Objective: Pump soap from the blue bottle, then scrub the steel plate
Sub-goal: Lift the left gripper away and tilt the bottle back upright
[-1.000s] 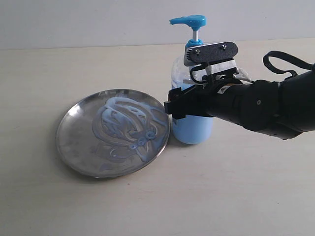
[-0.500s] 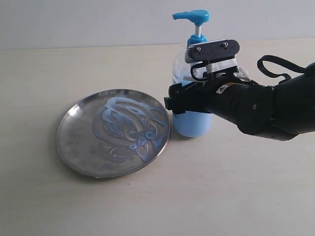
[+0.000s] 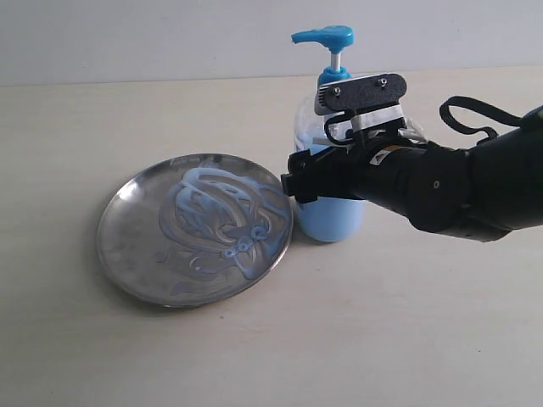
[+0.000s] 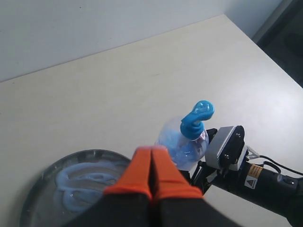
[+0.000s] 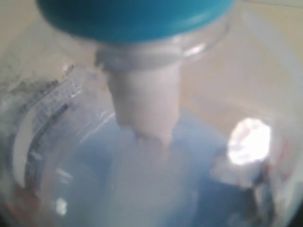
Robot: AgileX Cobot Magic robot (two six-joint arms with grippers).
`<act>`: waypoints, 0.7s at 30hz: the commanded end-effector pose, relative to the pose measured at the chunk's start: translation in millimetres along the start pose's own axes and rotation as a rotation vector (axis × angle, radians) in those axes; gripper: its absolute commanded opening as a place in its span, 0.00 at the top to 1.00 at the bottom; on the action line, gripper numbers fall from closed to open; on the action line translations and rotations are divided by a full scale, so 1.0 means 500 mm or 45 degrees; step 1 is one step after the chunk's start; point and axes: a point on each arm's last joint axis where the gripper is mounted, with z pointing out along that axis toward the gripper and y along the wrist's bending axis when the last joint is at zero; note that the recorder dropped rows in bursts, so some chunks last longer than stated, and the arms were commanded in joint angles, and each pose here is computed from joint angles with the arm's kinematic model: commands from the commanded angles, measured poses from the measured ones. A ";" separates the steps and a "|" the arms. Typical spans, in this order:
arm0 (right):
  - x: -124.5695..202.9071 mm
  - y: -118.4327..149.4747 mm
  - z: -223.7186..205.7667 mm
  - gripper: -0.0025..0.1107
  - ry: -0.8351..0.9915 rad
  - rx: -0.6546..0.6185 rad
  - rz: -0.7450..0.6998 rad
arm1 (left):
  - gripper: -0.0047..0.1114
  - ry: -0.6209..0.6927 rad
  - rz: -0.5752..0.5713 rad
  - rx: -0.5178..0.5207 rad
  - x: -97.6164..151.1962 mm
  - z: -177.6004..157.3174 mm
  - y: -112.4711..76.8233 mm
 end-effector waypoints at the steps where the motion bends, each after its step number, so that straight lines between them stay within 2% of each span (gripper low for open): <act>1: -0.020 0.005 -0.011 0.15 -0.036 -0.028 -0.013 | 0.96 -0.012 0.007 -0.003 -0.002 -0.008 -0.002; 8: -0.019 0.006 -0.014 0.07 -0.012 -0.039 0.003 | 0.96 -0.012 0.007 -0.003 -0.002 -0.008 -0.002; 21: -0.033 0.014 -0.044 0.07 0.036 -0.111 0.022 | 0.96 0.017 0.038 -0.024 0.002 -0.008 0.001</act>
